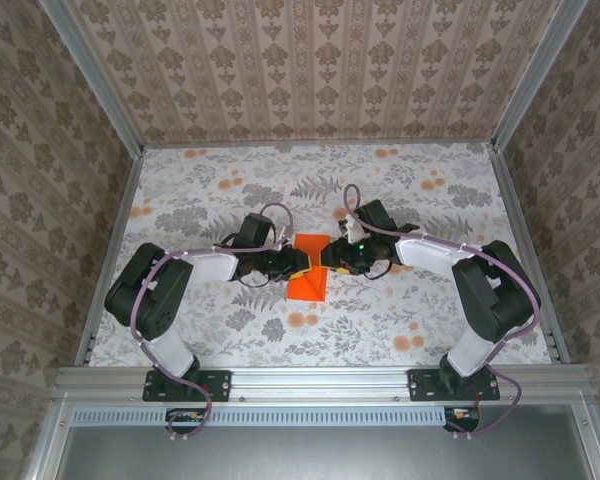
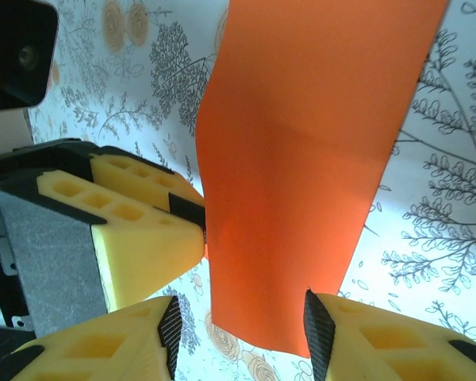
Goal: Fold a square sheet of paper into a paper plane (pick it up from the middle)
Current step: Fold the triangle a second time at the center of the table.
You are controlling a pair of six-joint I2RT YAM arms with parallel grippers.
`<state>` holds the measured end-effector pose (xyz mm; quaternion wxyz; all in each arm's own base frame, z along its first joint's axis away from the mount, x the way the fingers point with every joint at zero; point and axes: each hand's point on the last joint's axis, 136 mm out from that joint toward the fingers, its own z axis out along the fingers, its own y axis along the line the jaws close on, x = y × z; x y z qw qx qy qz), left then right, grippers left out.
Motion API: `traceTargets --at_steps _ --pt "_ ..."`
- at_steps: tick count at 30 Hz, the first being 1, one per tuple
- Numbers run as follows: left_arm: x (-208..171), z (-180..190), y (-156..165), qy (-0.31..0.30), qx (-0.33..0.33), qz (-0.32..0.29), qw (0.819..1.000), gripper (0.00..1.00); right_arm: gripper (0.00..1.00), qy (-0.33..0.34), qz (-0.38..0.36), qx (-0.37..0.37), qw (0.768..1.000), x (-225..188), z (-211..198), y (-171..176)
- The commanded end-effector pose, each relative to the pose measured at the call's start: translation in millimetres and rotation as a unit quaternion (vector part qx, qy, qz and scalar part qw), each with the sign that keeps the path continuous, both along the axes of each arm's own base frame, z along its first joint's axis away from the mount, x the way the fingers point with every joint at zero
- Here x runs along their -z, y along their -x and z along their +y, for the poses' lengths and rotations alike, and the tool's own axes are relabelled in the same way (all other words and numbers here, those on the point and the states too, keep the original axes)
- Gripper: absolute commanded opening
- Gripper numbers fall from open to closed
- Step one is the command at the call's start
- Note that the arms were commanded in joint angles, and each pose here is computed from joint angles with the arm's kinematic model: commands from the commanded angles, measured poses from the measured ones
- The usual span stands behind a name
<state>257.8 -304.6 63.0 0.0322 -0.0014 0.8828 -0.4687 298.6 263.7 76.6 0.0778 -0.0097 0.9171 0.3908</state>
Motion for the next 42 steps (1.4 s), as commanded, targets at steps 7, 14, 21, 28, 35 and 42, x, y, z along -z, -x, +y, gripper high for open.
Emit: traceTargets --at_steps 7,14,21,28,35,42 --pt "7 4 1 -0.008 -0.002 0.005 1.000 0.24 0.40 -0.025 -0.017 -0.022 0.999 -1 10 4" --pt "7 3 0 -0.006 -0.003 0.005 1.000 0.24 0.34 -0.026 -0.010 -0.033 0.999 4 13 7" --pt "7 2 0 -0.003 -0.004 0.005 1.000 0.21 0.22 -0.024 0.003 -0.046 0.999 9 16 9" --pt "-1 -1 -3 0.013 -0.008 0.002 1.000 0.19 0.06 0.014 0.008 -0.049 0.999 22 11 2" --pt "-3 1 0 0.008 -0.003 0.000 1.000 0.19 0.05 0.042 0.003 -0.060 0.997 35 6 -3" --pt "3 -4 -1 0.002 0.004 0.006 1.000 0.18 0.05 0.056 -0.001 -0.068 0.996 40 3 -7"
